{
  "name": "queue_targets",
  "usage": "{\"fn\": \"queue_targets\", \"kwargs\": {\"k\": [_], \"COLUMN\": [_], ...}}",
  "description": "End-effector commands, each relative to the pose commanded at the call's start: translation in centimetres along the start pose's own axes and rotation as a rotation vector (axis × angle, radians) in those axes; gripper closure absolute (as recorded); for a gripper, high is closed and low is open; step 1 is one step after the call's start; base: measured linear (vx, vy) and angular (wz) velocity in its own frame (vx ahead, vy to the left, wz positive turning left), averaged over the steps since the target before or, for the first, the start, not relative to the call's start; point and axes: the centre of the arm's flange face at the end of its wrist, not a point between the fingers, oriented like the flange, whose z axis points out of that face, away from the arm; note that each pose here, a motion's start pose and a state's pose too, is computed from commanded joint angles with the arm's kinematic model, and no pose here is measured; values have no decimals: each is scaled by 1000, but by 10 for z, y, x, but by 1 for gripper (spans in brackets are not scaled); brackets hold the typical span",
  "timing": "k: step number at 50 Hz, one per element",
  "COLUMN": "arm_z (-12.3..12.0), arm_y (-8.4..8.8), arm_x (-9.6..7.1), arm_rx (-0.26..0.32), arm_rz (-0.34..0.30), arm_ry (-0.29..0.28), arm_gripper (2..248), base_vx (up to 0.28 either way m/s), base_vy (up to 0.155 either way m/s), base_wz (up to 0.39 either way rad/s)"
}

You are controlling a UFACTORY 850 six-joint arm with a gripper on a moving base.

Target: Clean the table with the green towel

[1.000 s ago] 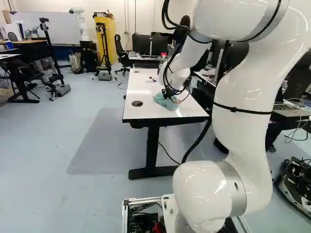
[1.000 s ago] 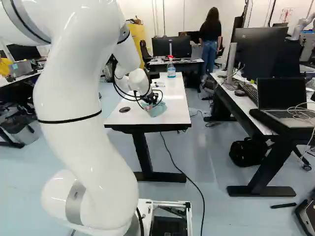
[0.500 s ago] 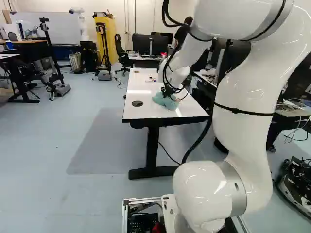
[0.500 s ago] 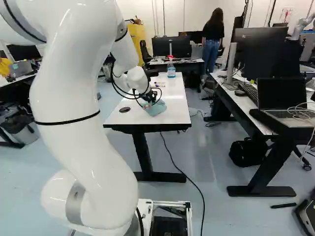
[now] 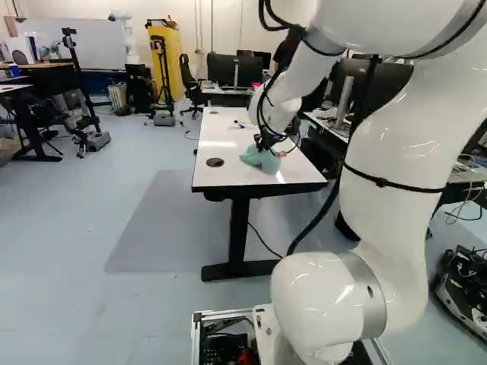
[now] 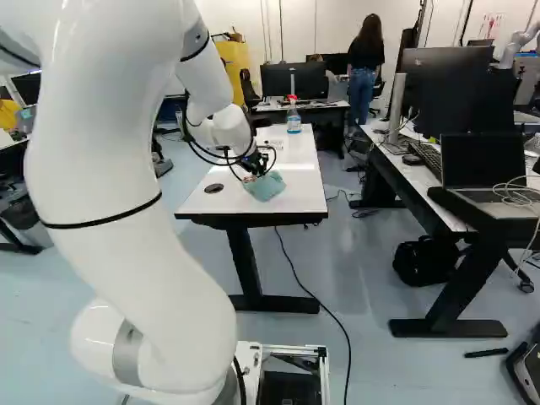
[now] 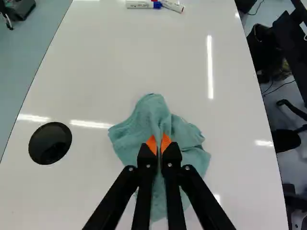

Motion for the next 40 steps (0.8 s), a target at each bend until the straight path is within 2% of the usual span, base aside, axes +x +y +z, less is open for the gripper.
{"fn": "queue_targets", "kwargs": {"k": [23, 40], "arm_z": [-41, -63], "arm_y": [-7, -7], "arm_x": [-14, -13], "arm_rx": [3, 0], "arm_rz": [-11, -12], "arm_ry": [-51, -57], "arm_gripper": [220, 220], "base_vx": [0, 0], "base_vy": [0, 0], "base_wz": [0, 0]}}
